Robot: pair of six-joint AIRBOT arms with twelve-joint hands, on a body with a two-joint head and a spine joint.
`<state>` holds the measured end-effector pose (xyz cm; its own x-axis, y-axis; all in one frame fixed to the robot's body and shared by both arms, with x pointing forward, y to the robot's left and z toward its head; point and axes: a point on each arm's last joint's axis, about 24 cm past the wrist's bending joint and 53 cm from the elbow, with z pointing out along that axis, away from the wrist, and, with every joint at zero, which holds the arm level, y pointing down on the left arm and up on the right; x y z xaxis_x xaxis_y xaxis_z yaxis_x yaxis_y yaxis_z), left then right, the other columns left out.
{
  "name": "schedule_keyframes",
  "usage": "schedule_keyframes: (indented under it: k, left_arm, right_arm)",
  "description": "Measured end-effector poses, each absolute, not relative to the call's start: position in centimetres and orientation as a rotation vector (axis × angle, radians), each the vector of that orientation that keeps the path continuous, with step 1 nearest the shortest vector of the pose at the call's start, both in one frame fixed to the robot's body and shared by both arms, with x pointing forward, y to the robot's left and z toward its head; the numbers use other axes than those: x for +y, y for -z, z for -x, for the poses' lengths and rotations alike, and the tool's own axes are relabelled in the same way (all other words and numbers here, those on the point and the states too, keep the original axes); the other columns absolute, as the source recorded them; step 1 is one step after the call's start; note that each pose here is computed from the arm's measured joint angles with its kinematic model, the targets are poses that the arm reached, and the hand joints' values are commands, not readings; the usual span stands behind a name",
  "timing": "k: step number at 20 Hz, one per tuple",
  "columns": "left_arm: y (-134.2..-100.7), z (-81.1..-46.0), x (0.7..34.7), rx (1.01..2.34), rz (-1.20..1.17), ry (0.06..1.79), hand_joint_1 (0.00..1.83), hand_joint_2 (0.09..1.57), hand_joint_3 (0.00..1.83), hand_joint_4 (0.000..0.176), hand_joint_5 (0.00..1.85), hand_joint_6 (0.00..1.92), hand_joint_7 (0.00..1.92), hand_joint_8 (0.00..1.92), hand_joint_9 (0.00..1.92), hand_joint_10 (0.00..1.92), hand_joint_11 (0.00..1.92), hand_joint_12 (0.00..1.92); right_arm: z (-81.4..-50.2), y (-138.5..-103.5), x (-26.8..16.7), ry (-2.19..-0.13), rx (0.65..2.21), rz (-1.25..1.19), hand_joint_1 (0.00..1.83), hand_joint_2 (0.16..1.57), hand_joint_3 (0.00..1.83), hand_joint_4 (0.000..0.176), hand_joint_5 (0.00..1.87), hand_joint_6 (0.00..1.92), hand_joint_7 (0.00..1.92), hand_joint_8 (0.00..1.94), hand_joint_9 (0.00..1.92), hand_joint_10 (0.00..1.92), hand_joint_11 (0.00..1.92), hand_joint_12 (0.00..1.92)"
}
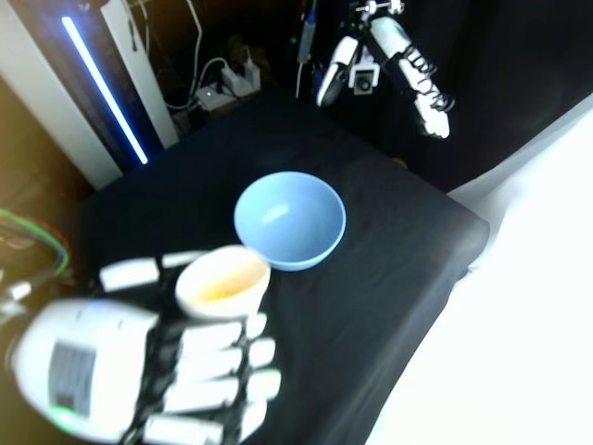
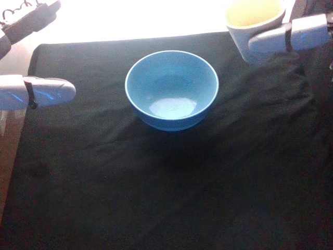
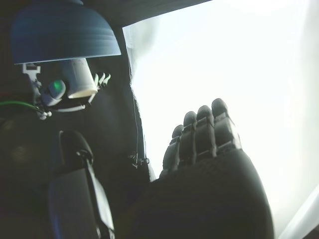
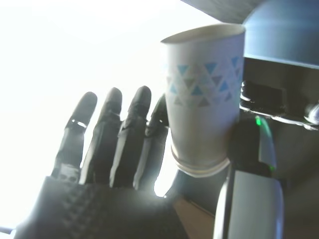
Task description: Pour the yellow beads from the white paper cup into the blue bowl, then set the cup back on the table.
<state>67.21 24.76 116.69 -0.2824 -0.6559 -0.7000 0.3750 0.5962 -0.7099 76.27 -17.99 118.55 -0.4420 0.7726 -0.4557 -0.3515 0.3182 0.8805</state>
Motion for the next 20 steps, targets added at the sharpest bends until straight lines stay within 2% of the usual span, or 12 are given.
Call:
schedule_keyframes:
  k: [2,3,8,10,11,12,13,14,16,17,19,20]
  left_arm:
    - [-116.7,-67.2,24.8,1.562,0.245,1.017,0.59,0.84,0.0,0.032,0.0,0.0,0.16,0.0,0.16,0.0,0.0,0.29]
    - [-116.7,-67.2,24.8,1.563,0.243,1.017,0.58,0.84,0.0,0.02,0.0,0.0,0.17,0.0,0.17,0.01,0.0,0.32]
    - [-116.7,-67.2,24.8,1.564,0.241,1.014,0.57,0.84,0.0,0.037,0.0,0.0,0.19,0.0,0.19,0.01,0.0,0.37]
    - [-116.6,-67.2,24.7,1.566,0.239,1.015,0.57,0.82,0.0,0.042,0.0,0.0,0.19,0.0,0.2,0.01,0.0,0.37]
    - [-116.6,-67.2,24.7,1.568,0.237,1.015,0.57,0.82,0.0,0.043,0.0,0.0,0.19,0.0,0.2,0.01,0.0,0.36]
    - [-116.5,-67.2,24.7,1.569,0.238,1.015,0.57,0.82,0.0,0.05,0.0,0.0,0.19,0.0,0.19,0.0,0.0,0.35]
    - [-116.5,-67.2,24.7,1.571,0.238,1.013,0.57,0.83,0.0,0.059,0.0,0.0,0.19,0.0,0.19,0.0,0.0,0.32]
    - [-116.5,-67.2,24.7,1.573,0.239,1.012,0.58,0.83,0.0,0.062,0.0,0.0,0.19,0.0,0.19,0.0,0.0,0.32]
    - [-116.4,-67.2,24.7,1.575,0.235,1.01,0.56,0.83,0.0,0.057,0.0,0.0,0.19,0.0,0.2,0.0,0.0,0.38]
    - [-116.4,-67.2,24.7,1.576,0.235,1.011,0.56,0.83,0.0,0.046,0.0,0.0,0.18,0.0,0.21,0.0,0.0,0.42]
    - [-116.1,-67.2,24.5,1.584,0.231,1.01,0.55,0.82,0.0,0.064,0.0,0.0,0.18,0.0,0.21,0.0,0.0,0.43]
    - [-116.1,-67.2,24.5,1.586,0.23,1.009,0.55,0.82,0.0,0.066,0.0,0.0,0.19,0.0,0.2,0.0,0.0,0.4]
  right_arm:
    - [-76.3,-118.8,-17.9,-1.353,1.541,-0.389,1.17,1.08,0.0,0.0,1.05,0.85,1.0,0.0,0.92,0.01,0.33,0.94]
    - [-76.2,-118.7,-17.8,-1.348,1.547,-0.384,1.23,1.07,0.0,0.0,1.11,0.85,1.08,0.53,1.0,0.01,0.33,1.04]
    - [-76.1,-118.6,-17.3,-1.343,1.56,-0.355,1.25,1.06,0.0,0.0,1.17,0.52,1.09,0.95,1.15,0.08,0.22,1.54]
    - [-76.2,-118.9,-16.8,-1.34,1.564,-0.332,1.27,1.08,0.0,0.0,1.22,0.3,1.02,1.17,0.88,0.86,0.26,1.77]
    - [-76.3,-119.3,-16.4,-1.341,1.561,-0.319,1.21,1.05,0.0,0.0,1.18,0.58,1.01,1.22,0.85,1.39,0.41,1.89]
    - [-76.3,-119.5,-16.1,-1.343,1.56,-0.308,1.26,1.08,0.0,0.0,1.18,0.42,1.0,1.22,0.61,1.19,0.08,1.75]
    - [-76.3,-119.6,-15.8,-1.343,1.56,-0.295,1.25,1.04,0.02,0.0,1.21,0.52,1.07,0.93,0.67,0.53,0.02,0.98]
    - [-76.3,-119.4,-15.6,-1.344,1.565,-0.293,1.26,1.06,0.0,0.0,1.2,0.46,1.08,0.96,0.81,0.48,0.01,1.4]
    - [-76.2,-119.4,-15.0,-1.333,1.578,-0.263,1.27,1.09,0.0,0.0,1.23,0.28,0.97,1.23,0.72,0.99,0.01,1.71]
    - [-76.2,-119.6,-14.6,-1.326,1.584,-0.237,1.21,1.04,0.0,0.0,1.2,0.52,0.8,1.56,0.57,1.68,0.26,1.88]
    - [-76.2,-120.4,-14.0,-1.32,1.582,-0.204,1.19,1.05,0.0,0.0,1.15,0.68,0.68,1.79,0.46,1.91,0.31,1.92]
    - [-76.2,-120.5,-13.8,-1.321,1.582,-0.195,1.19,1.05,0.0,0.0,1.14,0.7,0.8,1.6,0.58,1.84,0.38,1.92]
